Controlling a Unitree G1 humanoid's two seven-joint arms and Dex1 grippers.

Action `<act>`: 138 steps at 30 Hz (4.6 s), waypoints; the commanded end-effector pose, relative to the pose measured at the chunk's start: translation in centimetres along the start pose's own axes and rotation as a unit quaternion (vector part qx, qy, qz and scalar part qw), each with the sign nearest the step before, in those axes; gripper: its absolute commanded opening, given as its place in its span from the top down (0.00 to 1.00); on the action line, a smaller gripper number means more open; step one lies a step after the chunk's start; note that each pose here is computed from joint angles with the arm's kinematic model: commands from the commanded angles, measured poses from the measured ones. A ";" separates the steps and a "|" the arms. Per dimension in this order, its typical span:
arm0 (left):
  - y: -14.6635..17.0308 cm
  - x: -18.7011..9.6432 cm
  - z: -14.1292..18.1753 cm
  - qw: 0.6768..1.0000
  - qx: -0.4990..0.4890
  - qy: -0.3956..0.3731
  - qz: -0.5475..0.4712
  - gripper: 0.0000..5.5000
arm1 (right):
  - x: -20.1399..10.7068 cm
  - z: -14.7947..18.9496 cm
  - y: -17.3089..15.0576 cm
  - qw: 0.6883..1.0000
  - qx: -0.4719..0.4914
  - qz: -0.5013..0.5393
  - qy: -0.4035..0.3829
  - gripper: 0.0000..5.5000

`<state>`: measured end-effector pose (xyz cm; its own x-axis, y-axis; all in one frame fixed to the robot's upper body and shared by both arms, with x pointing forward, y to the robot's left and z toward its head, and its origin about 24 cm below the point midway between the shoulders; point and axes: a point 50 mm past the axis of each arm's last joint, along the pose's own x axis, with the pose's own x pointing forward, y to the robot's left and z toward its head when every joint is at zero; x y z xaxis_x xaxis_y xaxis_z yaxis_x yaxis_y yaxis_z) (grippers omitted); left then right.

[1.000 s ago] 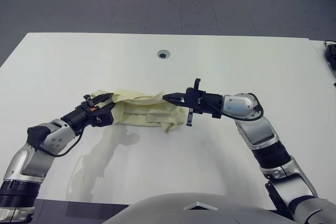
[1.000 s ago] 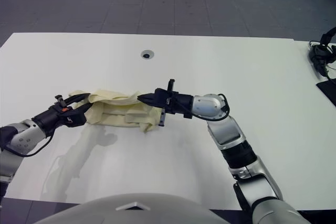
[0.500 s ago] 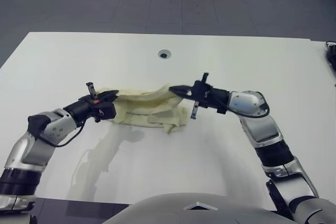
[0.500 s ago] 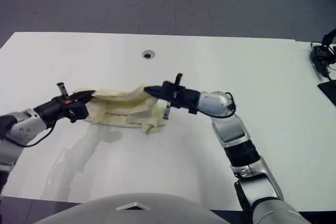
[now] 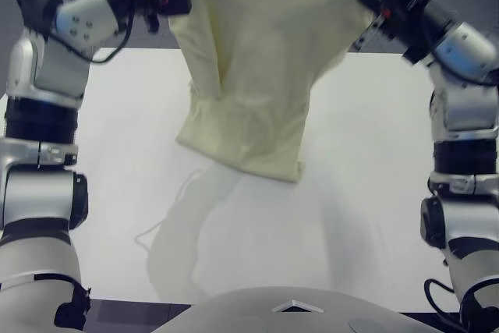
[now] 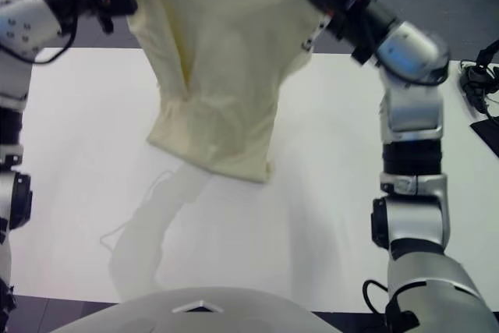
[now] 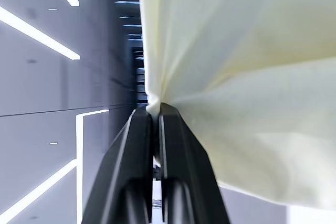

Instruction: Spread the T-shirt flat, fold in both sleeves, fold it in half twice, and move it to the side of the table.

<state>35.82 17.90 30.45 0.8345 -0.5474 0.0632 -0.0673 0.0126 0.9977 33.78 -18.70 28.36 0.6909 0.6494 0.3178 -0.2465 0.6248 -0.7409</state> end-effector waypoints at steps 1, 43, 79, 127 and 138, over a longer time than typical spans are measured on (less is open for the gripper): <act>1.7 1.7 -0.4 0.998 0.019 0.024 0.060 1.00 | 0.7 0.7 -3.3 0.998 -0.037 -0.047 -0.002 1.00; -15.1 -20.0 13.4 0.888 -0.121 -0.185 -0.404 1.00 | -16.5 5.4 16.8 0.854 0.278 0.439 -0.005 1.00; 5.5 2.9 2.3 0.995 -0.068 -0.058 0.046 1.00 | 0.2 2.5 -8.1 0.990 -0.051 -0.123 -0.047 1.00; -18.7 -22.4 15.0 0.801 -0.202 -0.170 -0.537 1.00 | -20.3 3.0 19.1 0.806 0.357 0.463 0.093 1.00; -19.2 -24.2 15.7 0.761 -0.243 -0.164 -0.578 0.92 | -21.9 2.1 18.1 0.783 0.361 0.489 0.131 0.68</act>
<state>8.39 17.49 9.41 0.0043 -0.6207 -0.7840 0.8789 -0.3717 0.2991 12.18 -20.12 8.72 -0.0072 0.9201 -0.3917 -0.9994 0.0063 0.0332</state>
